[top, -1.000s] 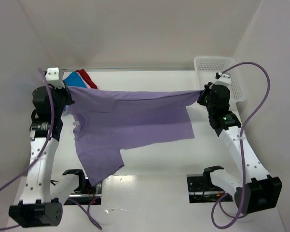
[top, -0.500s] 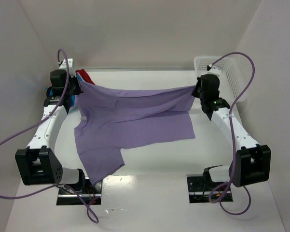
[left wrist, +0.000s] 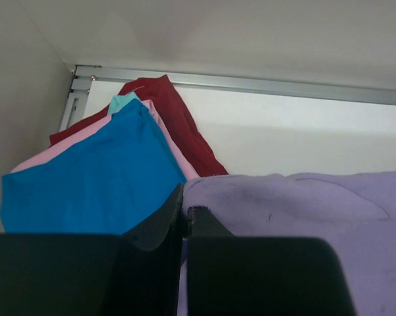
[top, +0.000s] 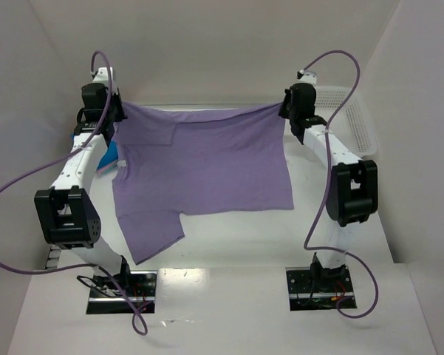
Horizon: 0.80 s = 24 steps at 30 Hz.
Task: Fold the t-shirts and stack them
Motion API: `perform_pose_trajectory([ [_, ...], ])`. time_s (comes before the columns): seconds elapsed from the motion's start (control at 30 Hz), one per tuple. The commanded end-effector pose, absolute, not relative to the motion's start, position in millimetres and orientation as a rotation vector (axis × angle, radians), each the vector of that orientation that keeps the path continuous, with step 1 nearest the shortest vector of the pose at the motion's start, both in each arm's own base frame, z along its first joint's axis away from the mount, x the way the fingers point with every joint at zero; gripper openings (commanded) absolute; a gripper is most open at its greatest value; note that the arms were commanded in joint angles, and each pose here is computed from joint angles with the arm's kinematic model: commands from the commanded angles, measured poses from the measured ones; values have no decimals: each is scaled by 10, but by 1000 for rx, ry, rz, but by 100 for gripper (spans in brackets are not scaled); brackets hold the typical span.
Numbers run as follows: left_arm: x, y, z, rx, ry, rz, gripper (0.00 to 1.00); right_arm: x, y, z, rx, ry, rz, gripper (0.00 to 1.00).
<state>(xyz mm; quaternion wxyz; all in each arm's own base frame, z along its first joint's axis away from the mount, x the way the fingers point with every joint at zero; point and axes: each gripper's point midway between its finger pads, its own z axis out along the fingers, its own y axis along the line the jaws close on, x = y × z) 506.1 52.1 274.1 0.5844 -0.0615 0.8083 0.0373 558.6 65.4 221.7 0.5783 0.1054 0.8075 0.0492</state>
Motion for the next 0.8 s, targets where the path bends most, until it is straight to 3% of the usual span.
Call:
perform_pose_trajectory([
  [0.0, 5312, 694, 2934, -149, 1802, 137, 0, 5964, 687, 2417, 224, 1781, 147, 0],
  [0.33, 5879, 772, 2695, -166, 1809, 81, 0, 6427, 680, 1989, 216, 1824, 118, 0],
  [0.77, 6126, 919, 2348, -216, 1862, 35, 0, 6793, 512, 1539, 245, 1860, 118, 0],
])
